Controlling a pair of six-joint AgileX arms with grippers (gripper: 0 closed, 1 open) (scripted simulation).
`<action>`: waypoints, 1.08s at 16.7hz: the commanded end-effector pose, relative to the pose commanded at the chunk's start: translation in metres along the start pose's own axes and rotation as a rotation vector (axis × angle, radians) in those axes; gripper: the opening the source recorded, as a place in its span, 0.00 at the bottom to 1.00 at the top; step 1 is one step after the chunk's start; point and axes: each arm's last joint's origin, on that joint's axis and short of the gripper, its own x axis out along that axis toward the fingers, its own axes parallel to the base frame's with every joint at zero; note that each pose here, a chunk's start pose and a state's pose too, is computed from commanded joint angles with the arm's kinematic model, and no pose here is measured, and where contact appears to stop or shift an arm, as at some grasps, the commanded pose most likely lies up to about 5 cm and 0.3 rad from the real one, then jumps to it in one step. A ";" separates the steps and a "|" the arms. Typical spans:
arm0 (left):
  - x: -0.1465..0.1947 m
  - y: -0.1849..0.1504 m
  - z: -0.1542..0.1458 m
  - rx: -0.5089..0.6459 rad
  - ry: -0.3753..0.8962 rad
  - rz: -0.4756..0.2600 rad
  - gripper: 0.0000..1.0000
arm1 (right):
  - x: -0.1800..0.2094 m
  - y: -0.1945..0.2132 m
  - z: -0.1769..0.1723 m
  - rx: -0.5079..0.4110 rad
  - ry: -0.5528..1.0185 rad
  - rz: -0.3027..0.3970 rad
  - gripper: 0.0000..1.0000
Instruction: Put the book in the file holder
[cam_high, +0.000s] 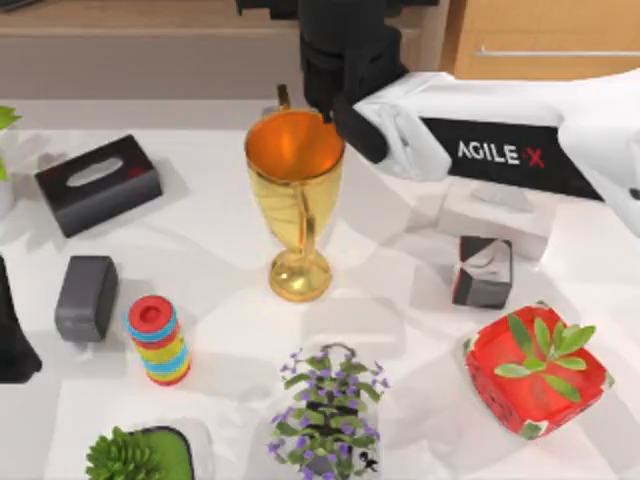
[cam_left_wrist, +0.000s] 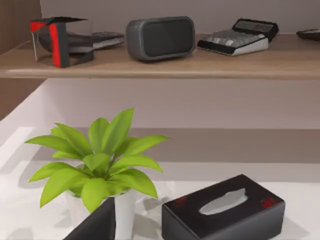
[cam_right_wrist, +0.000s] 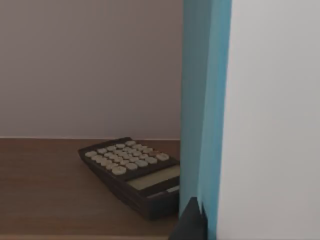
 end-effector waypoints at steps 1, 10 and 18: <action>0.000 0.000 0.000 0.000 0.000 0.000 1.00 | 0.000 0.000 0.000 0.000 0.000 0.000 0.00; 0.000 0.000 0.000 0.000 0.000 0.000 1.00 | -0.004 0.002 0.015 0.002 -0.005 0.013 0.00; 0.000 0.000 0.000 0.000 0.000 0.000 1.00 | -0.007 0.006 0.018 0.016 -0.003 0.029 0.00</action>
